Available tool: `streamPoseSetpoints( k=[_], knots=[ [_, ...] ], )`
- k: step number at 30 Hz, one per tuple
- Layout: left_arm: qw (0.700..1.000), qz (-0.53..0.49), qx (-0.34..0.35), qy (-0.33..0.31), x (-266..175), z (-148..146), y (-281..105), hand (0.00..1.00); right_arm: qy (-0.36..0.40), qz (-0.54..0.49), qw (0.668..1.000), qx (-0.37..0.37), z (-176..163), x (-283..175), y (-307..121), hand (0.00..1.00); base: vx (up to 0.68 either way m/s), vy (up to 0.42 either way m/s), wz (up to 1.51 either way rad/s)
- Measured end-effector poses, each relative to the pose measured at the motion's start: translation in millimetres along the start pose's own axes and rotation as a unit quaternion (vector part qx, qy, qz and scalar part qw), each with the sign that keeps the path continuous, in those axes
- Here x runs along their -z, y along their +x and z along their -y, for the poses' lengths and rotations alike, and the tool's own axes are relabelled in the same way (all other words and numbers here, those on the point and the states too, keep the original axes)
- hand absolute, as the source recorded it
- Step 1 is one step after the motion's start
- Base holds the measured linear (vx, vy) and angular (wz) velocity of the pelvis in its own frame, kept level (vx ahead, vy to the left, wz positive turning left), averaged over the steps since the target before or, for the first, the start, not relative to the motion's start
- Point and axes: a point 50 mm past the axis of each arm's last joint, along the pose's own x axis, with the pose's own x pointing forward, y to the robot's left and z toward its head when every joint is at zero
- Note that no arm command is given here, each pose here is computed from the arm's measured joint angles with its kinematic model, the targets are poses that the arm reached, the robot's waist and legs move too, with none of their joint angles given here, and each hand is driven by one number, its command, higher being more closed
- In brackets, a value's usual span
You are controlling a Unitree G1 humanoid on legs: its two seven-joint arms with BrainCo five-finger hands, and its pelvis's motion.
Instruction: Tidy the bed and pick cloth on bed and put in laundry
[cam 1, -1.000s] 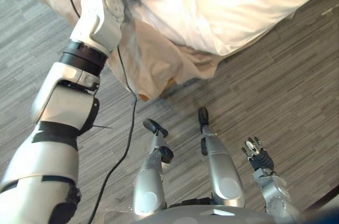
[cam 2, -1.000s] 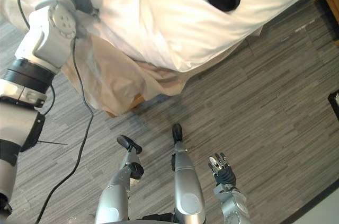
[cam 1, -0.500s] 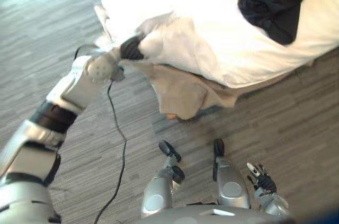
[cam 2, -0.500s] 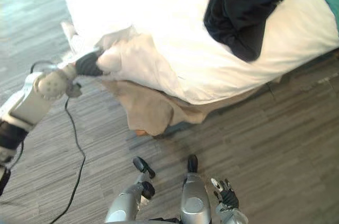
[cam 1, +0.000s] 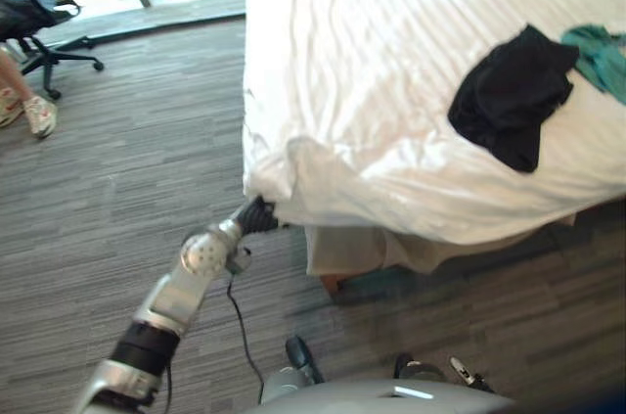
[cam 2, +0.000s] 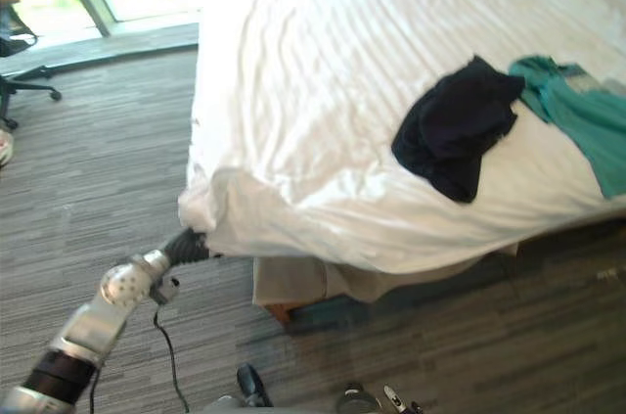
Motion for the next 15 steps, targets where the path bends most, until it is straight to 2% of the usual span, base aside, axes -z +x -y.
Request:
streamPoseSetpoints(
  k=[3, 6, 8, 10, 13, 15],
  knots=[
    [0.98, -0.189, 0.022, -0.054, 89, 59, -23, 0.0, 0.007, -0.017, 1.0, 0.004, 2, 8, 1, 0.0, 0.1, -0.046, 0.38],
    [0.947, -0.311, 0.003, -0.079, 138, 89, -53, 0.0, 0.02, -0.02, 1.0, 0.005, -2, 8, 4, 0.0, 0.03, -0.007, 0.13],
    [0.925, -0.363, -0.05, -0.099, 155, 96, -66, 0.0, 0.027, -0.005, 1.0, -0.008, -13, 0, 8, 0.0, -0.01, 0.009, 0.08],
    [0.906, -0.399, -0.073, -0.119, 165, 100, -75, 0.0, 0.034, 0.007, 0.999, -0.017, -19, -7, 11, 0.0, -0.07, 0.014, -0.07],
    [0.894, -0.416, -0.091, -0.137, 169, 102, -80, 0.0, 0.045, 0.009, 0.999, -0.022, -25, -8, 12, 0.0, -0.12, 0.005, -0.08],
    [0.883, -0.422, -0.105, -0.177, 170, 109, -79, 0.0, 0.063, 0.008, 0.998, -0.01, -23, -6, 12, 0.0, -0.09, -0.007, 0.05]
  ],
)
